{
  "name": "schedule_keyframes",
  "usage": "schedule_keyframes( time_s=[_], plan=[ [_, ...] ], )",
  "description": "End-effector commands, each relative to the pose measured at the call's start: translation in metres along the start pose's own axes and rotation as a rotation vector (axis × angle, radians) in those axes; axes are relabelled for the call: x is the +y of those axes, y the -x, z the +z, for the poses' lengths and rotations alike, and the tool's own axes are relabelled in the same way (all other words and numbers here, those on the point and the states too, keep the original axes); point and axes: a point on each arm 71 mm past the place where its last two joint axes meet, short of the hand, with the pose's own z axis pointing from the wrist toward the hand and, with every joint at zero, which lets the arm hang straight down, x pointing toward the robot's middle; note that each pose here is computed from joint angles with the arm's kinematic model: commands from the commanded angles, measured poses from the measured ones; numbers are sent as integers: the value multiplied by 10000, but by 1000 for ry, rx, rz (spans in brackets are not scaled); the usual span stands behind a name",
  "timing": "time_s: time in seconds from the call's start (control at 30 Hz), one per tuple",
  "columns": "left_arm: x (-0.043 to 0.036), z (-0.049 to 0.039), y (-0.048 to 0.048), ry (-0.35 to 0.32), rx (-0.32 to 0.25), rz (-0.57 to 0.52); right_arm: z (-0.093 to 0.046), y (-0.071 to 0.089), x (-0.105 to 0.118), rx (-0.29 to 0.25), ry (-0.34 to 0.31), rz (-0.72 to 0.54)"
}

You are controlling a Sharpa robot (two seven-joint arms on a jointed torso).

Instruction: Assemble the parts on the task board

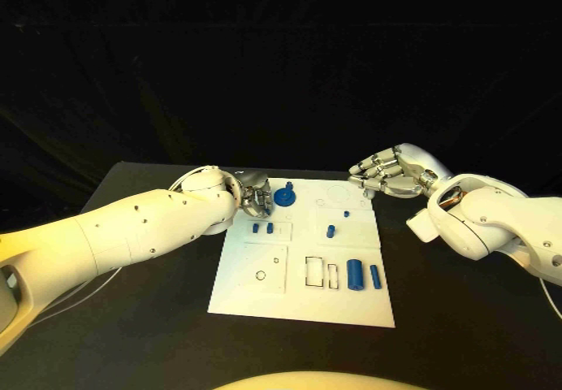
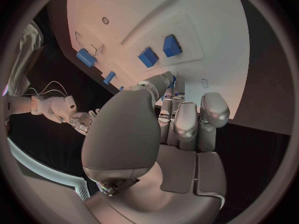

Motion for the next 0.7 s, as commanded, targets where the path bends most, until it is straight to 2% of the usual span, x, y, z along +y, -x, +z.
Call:
schedule_keyframes(
  time_s=[0.03, 0.7],
  plan=[
    [9, 3, -10, 13, 12, 13, 0, -13, 8, 13, 10, -3],
    [29, 0, -8, 21, 13, 13, 0, -10, 5, 12, 9, -3]
  ],
)
